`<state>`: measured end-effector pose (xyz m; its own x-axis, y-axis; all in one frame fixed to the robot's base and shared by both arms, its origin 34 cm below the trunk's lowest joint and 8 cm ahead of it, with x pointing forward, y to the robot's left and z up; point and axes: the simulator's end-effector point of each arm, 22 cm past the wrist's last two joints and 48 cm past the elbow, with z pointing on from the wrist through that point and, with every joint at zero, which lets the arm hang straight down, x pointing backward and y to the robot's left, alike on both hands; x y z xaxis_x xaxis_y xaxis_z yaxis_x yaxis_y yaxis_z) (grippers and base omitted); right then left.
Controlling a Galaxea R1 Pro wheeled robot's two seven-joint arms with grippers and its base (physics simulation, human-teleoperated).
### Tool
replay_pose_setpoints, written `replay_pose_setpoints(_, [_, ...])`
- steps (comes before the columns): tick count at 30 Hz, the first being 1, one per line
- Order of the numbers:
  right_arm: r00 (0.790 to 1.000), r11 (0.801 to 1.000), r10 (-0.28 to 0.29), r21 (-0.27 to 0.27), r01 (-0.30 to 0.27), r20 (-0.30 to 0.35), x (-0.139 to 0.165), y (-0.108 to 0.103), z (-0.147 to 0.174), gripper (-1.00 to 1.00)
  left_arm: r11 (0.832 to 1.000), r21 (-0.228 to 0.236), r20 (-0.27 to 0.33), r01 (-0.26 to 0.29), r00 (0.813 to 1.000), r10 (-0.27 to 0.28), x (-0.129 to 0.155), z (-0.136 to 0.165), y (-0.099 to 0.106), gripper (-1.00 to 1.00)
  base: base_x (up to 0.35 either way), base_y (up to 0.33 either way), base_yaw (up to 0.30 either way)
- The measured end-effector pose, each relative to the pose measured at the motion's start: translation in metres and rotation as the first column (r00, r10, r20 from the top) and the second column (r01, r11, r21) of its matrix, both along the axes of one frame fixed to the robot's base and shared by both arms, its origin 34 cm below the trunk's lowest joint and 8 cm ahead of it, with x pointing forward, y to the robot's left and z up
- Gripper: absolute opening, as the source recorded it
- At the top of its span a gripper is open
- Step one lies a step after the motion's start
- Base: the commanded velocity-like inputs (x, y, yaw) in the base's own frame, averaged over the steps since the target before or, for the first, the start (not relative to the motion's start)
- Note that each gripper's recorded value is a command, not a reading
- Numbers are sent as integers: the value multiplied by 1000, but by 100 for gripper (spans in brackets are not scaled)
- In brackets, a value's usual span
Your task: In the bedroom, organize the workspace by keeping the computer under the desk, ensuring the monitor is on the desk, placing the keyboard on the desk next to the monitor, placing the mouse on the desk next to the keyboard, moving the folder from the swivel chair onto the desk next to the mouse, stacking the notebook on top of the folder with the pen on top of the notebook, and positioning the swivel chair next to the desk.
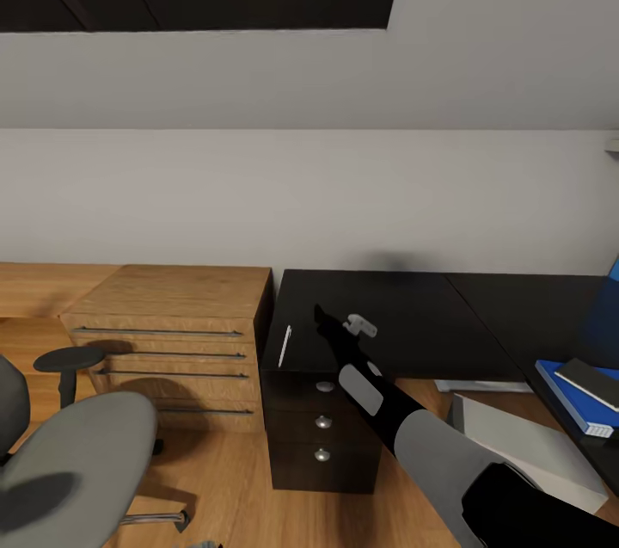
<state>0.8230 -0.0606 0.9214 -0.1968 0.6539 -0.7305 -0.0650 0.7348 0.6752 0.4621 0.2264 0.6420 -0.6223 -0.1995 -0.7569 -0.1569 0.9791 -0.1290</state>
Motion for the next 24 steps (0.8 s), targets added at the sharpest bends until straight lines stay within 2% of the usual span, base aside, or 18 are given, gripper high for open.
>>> replay_pose_setpoints(9, [1000, 1000, -6, -8, 6, -6, 0, -2, 13, 100, 999, -46, 95, 25, 995, -21, 31, 61, -20, 100, 0, 0, 0])
replay_pose_setpoints(18, [1000, 1000, -10, -17, 10, -8, 0, -4, 25, 100, 994, -73, 45, 85, 996, -82, 40, 98, -38, 100, 0, 0, 0])
replay_pose_setpoints(21, [999, 999, -28, -25, 27, -28, 0, -8, 25, 100, 993, -82, 45, 87, 995, -84, 49, 120, -37, 100, 0, 0, 0])
replay_pose_setpoints(24, [995, 997, -63, -51, 59, -79, 0, -15, 19, 100, 991, -96, 56, 93, 995, -88, 55, 141, -40, 100, 0, 0, 0])
